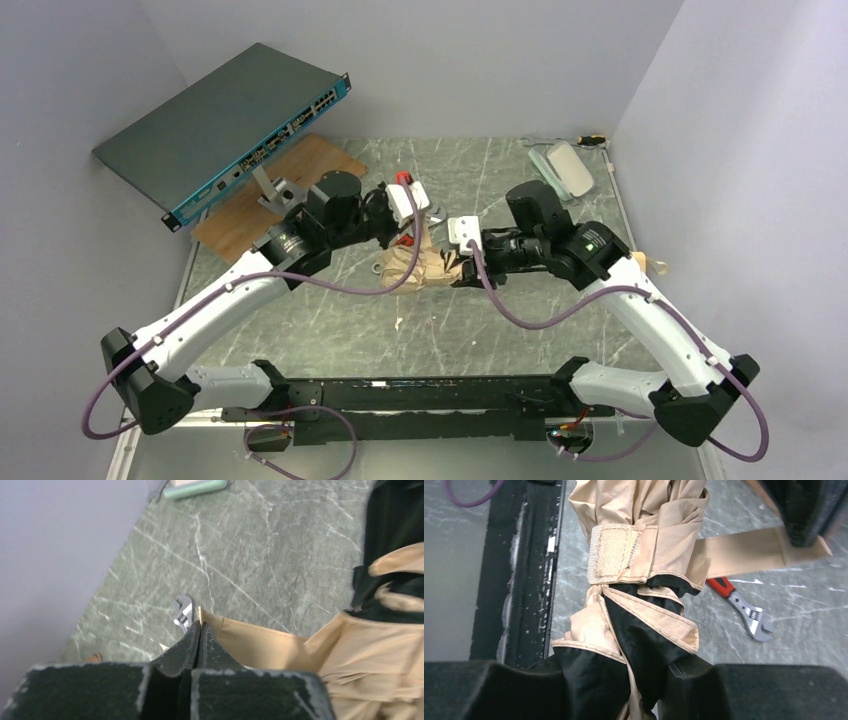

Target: Open the umbrella

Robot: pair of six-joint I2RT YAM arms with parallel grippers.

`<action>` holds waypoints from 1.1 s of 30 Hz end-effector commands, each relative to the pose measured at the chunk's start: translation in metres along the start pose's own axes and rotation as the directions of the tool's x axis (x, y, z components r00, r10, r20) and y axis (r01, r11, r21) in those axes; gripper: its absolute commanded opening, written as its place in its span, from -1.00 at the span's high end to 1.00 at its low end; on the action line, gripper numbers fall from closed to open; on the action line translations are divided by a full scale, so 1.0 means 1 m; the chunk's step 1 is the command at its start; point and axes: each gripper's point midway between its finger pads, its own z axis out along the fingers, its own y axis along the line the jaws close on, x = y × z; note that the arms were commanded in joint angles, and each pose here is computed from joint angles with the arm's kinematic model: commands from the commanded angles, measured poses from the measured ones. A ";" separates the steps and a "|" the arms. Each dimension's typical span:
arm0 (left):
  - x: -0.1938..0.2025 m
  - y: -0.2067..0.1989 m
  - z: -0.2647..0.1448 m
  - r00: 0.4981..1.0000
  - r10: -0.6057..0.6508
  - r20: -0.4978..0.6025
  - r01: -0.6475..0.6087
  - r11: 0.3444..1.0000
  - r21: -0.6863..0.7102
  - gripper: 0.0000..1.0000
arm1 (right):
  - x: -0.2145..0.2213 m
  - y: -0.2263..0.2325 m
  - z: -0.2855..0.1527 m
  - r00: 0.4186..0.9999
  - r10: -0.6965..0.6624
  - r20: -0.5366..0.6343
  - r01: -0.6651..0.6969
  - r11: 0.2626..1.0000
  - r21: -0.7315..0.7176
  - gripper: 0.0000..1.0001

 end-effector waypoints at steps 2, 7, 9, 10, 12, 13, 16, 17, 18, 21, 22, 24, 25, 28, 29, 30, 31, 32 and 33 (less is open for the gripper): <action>0.008 0.043 -0.012 0.980 -0.199 -0.015 0.198 0.977 -0.080 1.00 | -0.032 -0.011 -0.024 0.992 0.017 0.128 -0.038 0.986 0.160 1.00; 0.017 -0.006 -0.047 0.967 -0.247 0.065 0.235 0.960 0.153 1.00 | -0.011 -0.070 -0.063 0.944 0.208 0.256 -0.290 0.893 0.344 1.00; 0.010 -0.048 -0.059 0.959 -0.277 0.065 0.236 0.901 0.364 1.00 | -0.002 -0.082 -0.068 0.919 0.276 0.281 -0.366 0.863 0.349 1.00; 0.003 -0.065 -0.064 0.956 -0.287 0.053 0.236 0.867 0.439 1.00 | 0.004 -0.087 -0.066 0.913 0.303 0.271 -0.387 0.853 0.351 1.00; -0.020 -0.081 -0.072 0.954 -0.290 0.072 0.213 0.827 0.520 1.00 | 0.020 -0.085 -0.057 0.917 0.334 0.220 -0.392 0.861 0.324 1.00; -0.034 -0.078 -0.073 0.950 -0.297 0.095 0.208 0.829 0.519 1.00 | 0.026 -0.083 -0.052 0.926 0.325 0.190 -0.371 0.877 0.305 1.00; -0.078 -0.013 -0.068 0.932 -0.310 0.187 0.241 0.917 0.317 1.00 | 0.041 -0.057 -0.040 0.934 0.335 0.122 -0.353 0.916 0.189 1.00; -0.085 0.023 -0.064 0.923 -0.321 0.212 0.284 0.940 0.190 1.00 | 0.042 -0.050 -0.038 0.937 0.329 0.116 -0.345 0.924 0.163 1.00; -0.081 0.065 -0.062 0.913 -0.343 0.222 0.344 0.938 0.038 1.00 | 0.042 -0.043 -0.037 0.939 0.324 0.116 -0.338 0.930 0.142 1.00; -0.044 0.144 -0.066 0.948 -0.307 0.090 0.319 0.885 -0.340 0.73 | 0.039 -0.031 -0.033 0.941 0.319 0.111 -0.330 0.939 0.099 1.00; -0.031 0.147 -0.066 0.964 -0.267 0.009 0.252 0.898 -0.359 0.19 | 0.037 -0.030 -0.033 0.940 0.322 0.114 -0.333 0.938 0.092 1.00; -0.022 0.133 -0.067 0.986 -0.147 -0.083 0.119 0.956 -0.269 -0.76 | 0.034 -0.029 -0.033 0.933 0.340 0.120 -0.351 0.933 0.082 1.00; -0.026 0.114 -0.070 0.995 -0.073 -0.067 0.061 0.983 -0.174 -0.96 | 0.034 -0.029 -0.032 0.928 0.352 0.122 -0.362 0.929 0.081 1.00; -0.048 0.052 -0.080 0.986 0.136 0.100 -0.141 0.989 0.043 -0.99 | 0.036 -0.027 -0.027 0.913 0.389 0.120 -0.398 0.915 0.063 1.00; -0.049 0.037 -0.079 0.972 0.200 0.121 -0.209 0.976 0.062 -0.99 | 0.036 -0.026 -0.026 0.911 0.393 0.121 -0.402 0.914 0.055 1.00; -0.046 0.017 -0.076 0.956 0.267 0.124 -0.280 0.955 0.101 -0.99 | 0.036 -0.026 -0.023 0.908 0.401 0.119 -0.409 0.911 0.049 1.00; -0.041 -0.002 -0.070 0.938 0.328 0.109 -0.341 0.929 0.146 -0.99 | 0.034 -0.025 -0.020 0.905 0.408 0.118 -0.415 0.909 0.038 1.00; -0.034 -0.019 -0.064 0.923 0.374 0.091 -0.385 0.903 0.192 -0.99 | 0.031 -0.024 -0.018 0.907 0.406 0.116 -0.411 0.911 0.026 1.00; -0.029 -0.032 -0.059 0.910 0.408 0.078 -0.415 0.882 0.224 -0.99 | 0.029 -0.024 -0.016 0.907 0.406 0.113 -0.410 0.912 0.020 1.00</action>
